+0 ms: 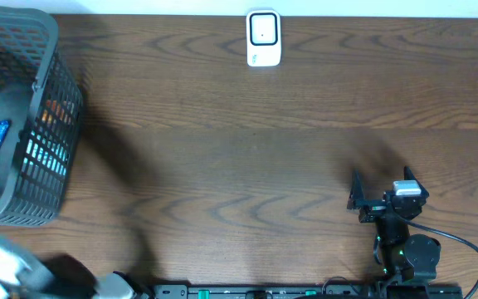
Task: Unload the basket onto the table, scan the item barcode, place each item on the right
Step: 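Carry the pink-purple bag to the scanner and set it down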
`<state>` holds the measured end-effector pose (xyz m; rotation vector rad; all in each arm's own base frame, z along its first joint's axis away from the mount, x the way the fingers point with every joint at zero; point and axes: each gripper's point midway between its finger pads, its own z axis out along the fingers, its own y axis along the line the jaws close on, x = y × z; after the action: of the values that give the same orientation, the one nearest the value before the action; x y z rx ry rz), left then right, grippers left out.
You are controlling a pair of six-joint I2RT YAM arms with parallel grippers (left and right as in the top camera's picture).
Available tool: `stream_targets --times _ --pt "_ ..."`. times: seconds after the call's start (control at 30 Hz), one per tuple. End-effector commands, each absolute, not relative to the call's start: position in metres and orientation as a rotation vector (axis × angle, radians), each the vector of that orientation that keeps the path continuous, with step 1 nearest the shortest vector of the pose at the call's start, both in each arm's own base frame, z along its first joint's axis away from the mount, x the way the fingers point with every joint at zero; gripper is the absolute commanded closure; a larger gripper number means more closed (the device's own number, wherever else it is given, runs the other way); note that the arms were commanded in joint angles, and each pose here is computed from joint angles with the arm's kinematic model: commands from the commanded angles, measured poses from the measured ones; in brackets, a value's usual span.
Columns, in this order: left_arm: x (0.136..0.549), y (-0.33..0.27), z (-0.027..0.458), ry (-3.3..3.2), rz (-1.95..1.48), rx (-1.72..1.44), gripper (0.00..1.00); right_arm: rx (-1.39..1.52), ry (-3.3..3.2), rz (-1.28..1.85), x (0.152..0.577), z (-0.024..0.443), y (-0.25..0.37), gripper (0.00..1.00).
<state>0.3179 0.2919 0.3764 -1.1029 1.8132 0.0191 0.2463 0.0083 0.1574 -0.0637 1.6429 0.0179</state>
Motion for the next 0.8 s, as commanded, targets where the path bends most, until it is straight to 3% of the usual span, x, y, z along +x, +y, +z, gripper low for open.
stream_targets --times 0.0,0.17,0.33,0.53,0.77 --pt "0.321 0.246 0.433 1.687 -0.155 -0.996 0.93 -0.075 1.644 0.017 0.246 0.157 0.009 0.01" --pt "0.359 0.157 0.472 1.659 -0.489 -0.799 0.93 -0.075 1.644 0.016 0.246 0.157 0.009 0.01" --pt "0.412 0.033 0.454 1.848 -0.692 -0.462 0.93 -0.075 1.644 0.016 0.246 0.157 0.009 0.01" --pt "0.445 -0.085 0.358 2.197 -0.74 -0.226 0.93 -0.075 1.644 0.017 0.246 0.157 0.009 0.01" --pt "0.431 -0.177 0.226 2.654 -0.778 -0.074 0.93 -0.075 1.644 0.017 0.246 0.157 0.009 0.01"
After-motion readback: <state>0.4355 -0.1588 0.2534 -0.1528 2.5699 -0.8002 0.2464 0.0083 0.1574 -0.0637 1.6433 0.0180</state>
